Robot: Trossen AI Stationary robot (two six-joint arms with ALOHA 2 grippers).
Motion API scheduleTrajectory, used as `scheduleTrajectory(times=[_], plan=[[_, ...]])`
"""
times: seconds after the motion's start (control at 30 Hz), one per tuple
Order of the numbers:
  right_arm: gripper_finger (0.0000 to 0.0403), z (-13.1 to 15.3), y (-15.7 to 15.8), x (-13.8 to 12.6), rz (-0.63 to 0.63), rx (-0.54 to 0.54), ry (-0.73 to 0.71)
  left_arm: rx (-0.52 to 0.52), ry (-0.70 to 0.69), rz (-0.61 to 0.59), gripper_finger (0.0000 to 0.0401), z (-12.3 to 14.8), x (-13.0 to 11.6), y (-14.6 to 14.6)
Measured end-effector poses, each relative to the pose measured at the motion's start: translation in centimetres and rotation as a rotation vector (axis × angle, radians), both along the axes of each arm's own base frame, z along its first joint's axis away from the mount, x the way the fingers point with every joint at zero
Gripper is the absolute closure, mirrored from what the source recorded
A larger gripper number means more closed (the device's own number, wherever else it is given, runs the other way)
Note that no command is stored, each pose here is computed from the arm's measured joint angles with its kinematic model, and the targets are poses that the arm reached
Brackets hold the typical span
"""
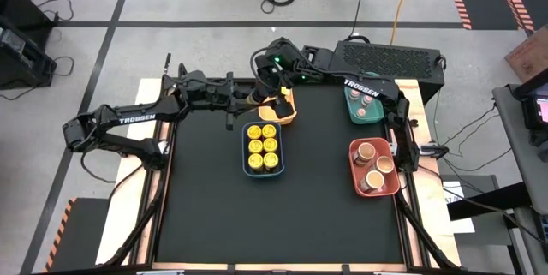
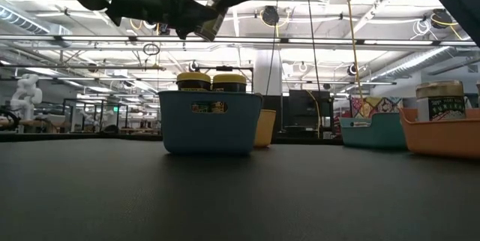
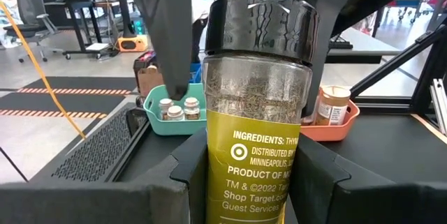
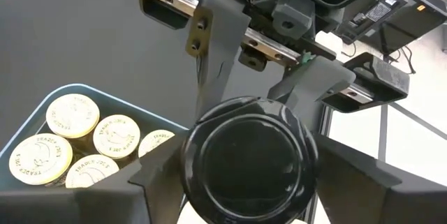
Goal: Sort spices by type
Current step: Put the black seasoning bottle into the yellow bin
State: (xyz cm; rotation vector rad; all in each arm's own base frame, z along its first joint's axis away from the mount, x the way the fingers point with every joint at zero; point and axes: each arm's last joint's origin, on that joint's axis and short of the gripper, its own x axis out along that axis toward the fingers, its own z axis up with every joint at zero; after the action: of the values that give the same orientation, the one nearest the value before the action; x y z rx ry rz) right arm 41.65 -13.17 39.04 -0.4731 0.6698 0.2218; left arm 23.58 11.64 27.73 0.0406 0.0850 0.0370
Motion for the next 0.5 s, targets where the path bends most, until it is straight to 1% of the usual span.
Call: scheduleTrajectory(times=[0.37, 0.5], plan=[[0.0209, 0.04, 0.04, -0.07, 0.001, 0.002, 0.002, 0.003, 0.000, 0.001, 0.0254, 0.01, 0.00, -0.01], [0.0212, 0.04, 0.05, -0.10, 0.000, 0.003, 0.004, 0.002, 0.001, 0.004, 0.0238, 0.01, 0.00, 0.00]])
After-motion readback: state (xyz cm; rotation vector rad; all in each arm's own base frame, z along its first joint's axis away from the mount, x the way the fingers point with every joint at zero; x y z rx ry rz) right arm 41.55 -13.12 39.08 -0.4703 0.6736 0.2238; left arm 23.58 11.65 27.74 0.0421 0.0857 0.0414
